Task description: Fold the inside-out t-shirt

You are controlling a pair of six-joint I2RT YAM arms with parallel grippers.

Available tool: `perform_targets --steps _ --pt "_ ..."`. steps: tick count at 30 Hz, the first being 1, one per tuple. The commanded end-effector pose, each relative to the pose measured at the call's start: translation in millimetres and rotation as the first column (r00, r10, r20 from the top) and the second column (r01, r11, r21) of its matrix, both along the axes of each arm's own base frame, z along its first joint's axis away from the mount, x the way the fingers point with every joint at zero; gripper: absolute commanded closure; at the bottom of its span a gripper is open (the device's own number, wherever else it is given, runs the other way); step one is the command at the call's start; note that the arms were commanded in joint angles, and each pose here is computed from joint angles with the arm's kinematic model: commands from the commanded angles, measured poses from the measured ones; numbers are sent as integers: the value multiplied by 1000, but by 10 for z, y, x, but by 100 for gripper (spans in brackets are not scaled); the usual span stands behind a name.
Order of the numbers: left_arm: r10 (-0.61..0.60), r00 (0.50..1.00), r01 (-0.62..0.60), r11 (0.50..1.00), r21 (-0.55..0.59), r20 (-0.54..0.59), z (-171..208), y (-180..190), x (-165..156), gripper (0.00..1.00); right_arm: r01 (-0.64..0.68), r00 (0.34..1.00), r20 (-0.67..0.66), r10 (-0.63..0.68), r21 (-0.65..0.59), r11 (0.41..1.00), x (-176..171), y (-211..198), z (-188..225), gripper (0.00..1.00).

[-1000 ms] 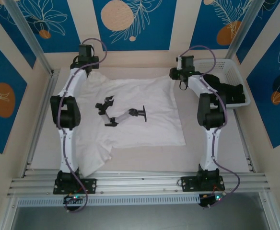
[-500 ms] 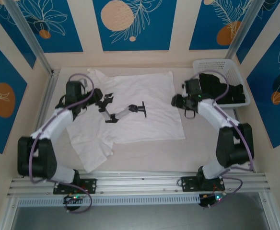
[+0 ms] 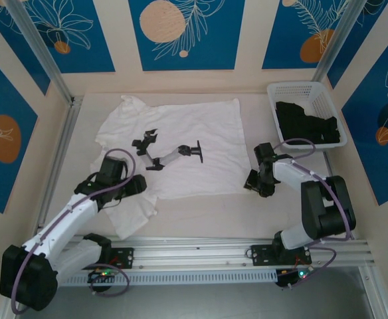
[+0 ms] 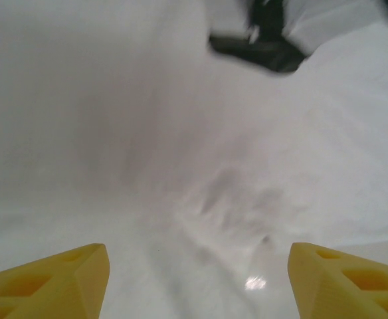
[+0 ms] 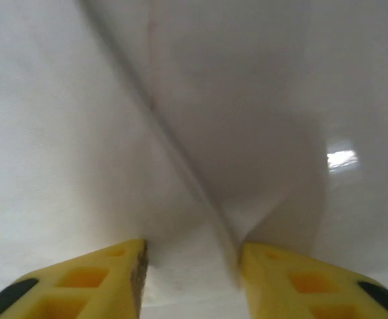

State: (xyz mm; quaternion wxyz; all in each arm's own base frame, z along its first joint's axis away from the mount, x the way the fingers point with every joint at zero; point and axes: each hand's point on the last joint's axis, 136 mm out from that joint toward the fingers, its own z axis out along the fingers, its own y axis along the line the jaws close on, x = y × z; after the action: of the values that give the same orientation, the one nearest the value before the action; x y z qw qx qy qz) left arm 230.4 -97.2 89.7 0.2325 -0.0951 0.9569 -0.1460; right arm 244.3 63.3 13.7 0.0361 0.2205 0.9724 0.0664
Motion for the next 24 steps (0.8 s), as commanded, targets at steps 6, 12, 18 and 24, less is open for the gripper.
perform_targets --steps 6,12,18,24 --pt "160 963 -129 980 153 -217 -222 311 -691 25 -35 996 85 27 97 995 200 245 136 97" --pt "287 876 -211 951 227 -388 -330 405 -1077 24 -88 978 198 57 154 984 322 388 330 100" --pt "345 778 -259 937 233 -525 -649 356 -1346 29 -143 962 258 92 186 972 372 459 409 100" --pt "347 764 -248 936 249 -545 -823 351 -1374 41 -168 950 293 104 204 964 398 441 484 100"
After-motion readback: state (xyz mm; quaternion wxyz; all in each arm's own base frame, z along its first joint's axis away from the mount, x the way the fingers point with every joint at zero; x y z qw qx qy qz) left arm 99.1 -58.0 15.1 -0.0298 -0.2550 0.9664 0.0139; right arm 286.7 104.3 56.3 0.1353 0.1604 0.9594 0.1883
